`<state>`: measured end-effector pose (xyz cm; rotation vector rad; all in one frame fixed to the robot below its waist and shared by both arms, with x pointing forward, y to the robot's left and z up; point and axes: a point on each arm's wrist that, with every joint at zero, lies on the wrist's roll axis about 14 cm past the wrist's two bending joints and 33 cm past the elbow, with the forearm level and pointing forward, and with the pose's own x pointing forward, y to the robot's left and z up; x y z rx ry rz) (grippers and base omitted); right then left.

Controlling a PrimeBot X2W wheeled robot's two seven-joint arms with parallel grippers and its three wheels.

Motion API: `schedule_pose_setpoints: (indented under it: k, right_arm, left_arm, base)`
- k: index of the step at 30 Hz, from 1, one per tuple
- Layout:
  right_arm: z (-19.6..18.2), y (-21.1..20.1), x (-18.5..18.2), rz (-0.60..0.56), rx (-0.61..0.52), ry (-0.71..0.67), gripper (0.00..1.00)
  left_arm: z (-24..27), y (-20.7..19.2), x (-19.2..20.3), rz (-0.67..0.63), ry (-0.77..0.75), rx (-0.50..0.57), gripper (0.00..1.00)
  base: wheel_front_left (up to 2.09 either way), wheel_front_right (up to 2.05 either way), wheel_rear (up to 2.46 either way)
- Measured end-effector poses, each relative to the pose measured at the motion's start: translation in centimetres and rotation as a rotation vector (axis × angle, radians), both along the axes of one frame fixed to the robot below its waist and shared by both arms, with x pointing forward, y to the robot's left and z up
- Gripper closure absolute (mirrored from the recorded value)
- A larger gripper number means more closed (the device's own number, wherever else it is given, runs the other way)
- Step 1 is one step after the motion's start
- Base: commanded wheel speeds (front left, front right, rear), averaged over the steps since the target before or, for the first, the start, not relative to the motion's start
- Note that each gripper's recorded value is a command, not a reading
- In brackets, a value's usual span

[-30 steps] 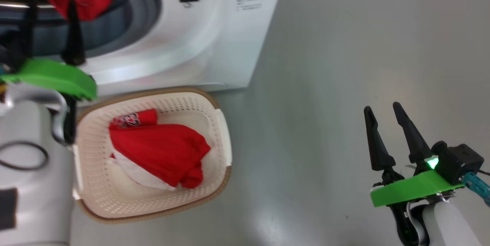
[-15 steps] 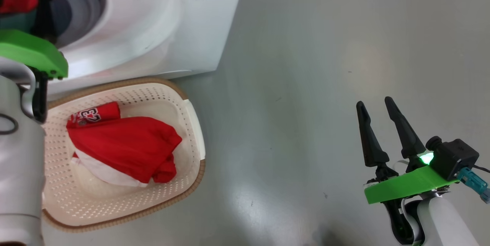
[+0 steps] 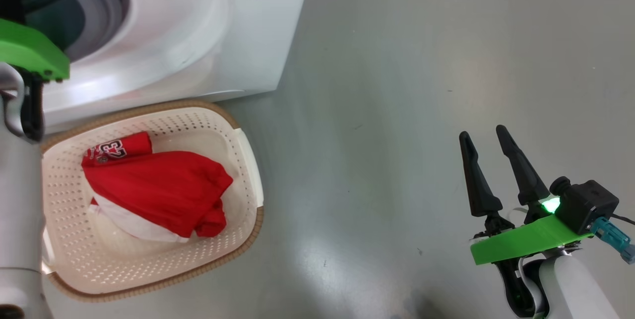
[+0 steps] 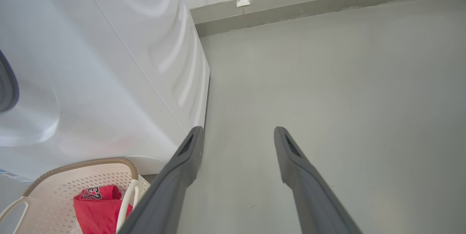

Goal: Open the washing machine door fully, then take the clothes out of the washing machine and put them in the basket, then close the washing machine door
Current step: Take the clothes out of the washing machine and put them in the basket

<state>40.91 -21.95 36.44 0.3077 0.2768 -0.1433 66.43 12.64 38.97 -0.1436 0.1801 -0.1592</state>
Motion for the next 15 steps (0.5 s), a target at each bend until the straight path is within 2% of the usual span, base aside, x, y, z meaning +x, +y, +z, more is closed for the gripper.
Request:
schedule_pose_setpoints:
  k: [4, 15]
  right_arm:
    - [0.2, 0.4, 0.3, 0.010, 0.006, -0.009, 0.00]
    - [1.4, 1.8, 1.2, 0.055, 0.008, -0.053, 0.00]
  left_arm:
    - [2.1, 1.0, 0.0, 0.035, -0.064, -0.020, 1.00]
    - [4.6, 4.7, -4.5, 0.166, -0.145, -0.082, 1.00]
  base:
    - [0.00, 0.00, 0.00]
    - [0.00, 0.00, 0.00]
